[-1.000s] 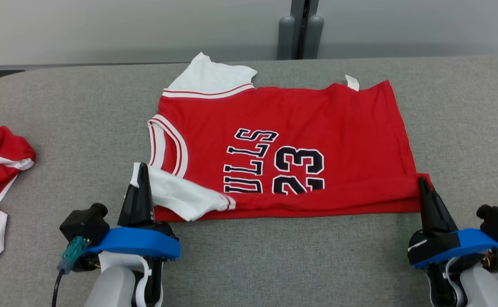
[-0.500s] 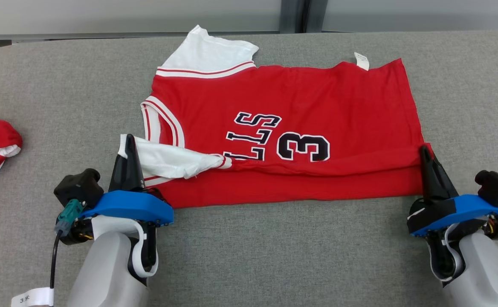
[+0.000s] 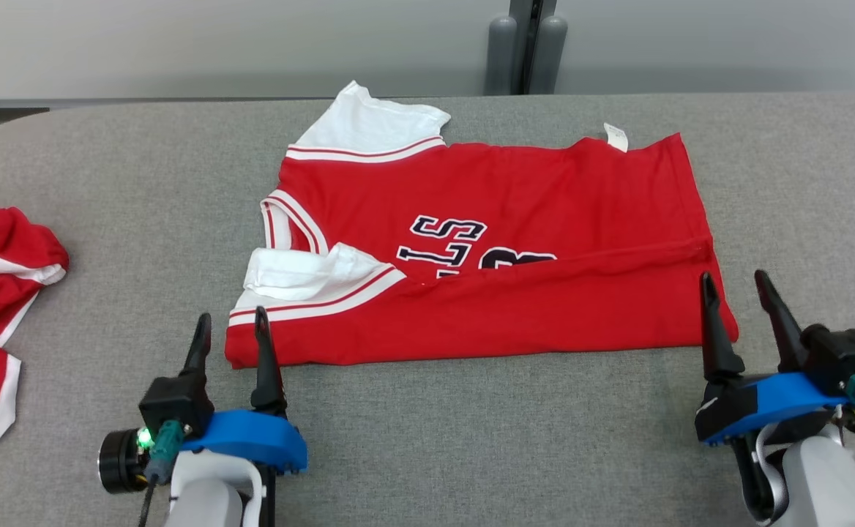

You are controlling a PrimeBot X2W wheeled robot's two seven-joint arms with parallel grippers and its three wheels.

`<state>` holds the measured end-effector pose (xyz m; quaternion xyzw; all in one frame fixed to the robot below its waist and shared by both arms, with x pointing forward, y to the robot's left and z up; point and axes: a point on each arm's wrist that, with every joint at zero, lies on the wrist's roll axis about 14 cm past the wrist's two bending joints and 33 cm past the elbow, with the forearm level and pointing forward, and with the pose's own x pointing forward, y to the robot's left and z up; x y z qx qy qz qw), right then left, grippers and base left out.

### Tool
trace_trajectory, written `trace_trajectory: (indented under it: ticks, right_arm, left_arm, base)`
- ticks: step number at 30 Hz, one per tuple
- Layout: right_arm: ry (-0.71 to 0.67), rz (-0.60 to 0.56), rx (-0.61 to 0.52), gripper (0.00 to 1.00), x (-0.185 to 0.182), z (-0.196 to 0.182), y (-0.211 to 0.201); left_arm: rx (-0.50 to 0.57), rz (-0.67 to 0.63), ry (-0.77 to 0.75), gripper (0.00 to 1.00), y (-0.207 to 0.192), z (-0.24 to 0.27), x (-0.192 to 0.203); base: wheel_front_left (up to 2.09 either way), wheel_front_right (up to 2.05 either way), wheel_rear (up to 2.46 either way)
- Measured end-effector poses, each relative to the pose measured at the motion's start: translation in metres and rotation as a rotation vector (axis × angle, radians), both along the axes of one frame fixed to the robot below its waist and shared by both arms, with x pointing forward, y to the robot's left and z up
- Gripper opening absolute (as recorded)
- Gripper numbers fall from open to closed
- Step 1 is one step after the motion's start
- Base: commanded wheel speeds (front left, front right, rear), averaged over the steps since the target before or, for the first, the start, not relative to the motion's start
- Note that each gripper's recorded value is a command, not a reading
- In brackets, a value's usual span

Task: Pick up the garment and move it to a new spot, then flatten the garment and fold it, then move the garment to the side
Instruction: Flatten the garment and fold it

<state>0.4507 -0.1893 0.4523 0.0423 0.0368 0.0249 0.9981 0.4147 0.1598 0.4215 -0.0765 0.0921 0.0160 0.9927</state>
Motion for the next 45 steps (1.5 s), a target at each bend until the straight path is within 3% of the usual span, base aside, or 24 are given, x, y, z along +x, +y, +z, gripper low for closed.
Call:
trace_trajectory:
  ticks: [6, 23, 36, 45]
  right_arm:
    - [0.022, -0.001, -0.032, 1.0, -0.031, -0.003, 0.003]
    - [0.08, -0.021, -0.001, 1.0, -0.084, -0.018, 0.001]
    - [0.113, -0.026, 0.004, 1.0, -0.072, -0.029, -0.001]
    - [0.118, -0.022, 0.014, 1.0, -0.043, -0.036, 0.001]
  left_arm:
    - [0.089, -0.028, 0.022, 1.0, -0.002, -0.005, -0.034]
    - [0.061, -0.06, 0.055, 1.0, -0.01, -0.013, -0.081]
    - [-0.032, -0.04, 0.114, 1.0, -0.008, -0.031, -0.05]
    - [-0.072, 0.063, 0.195, 1.0, 0.014, -0.059, -0.019]
  base:
    - [0.0, 0.0, 0.0]
    - [0.0, 0.0, 0.0]
    - [0.0, 0.0, 0.0]
    - [0.0, 0.0, 0.0]
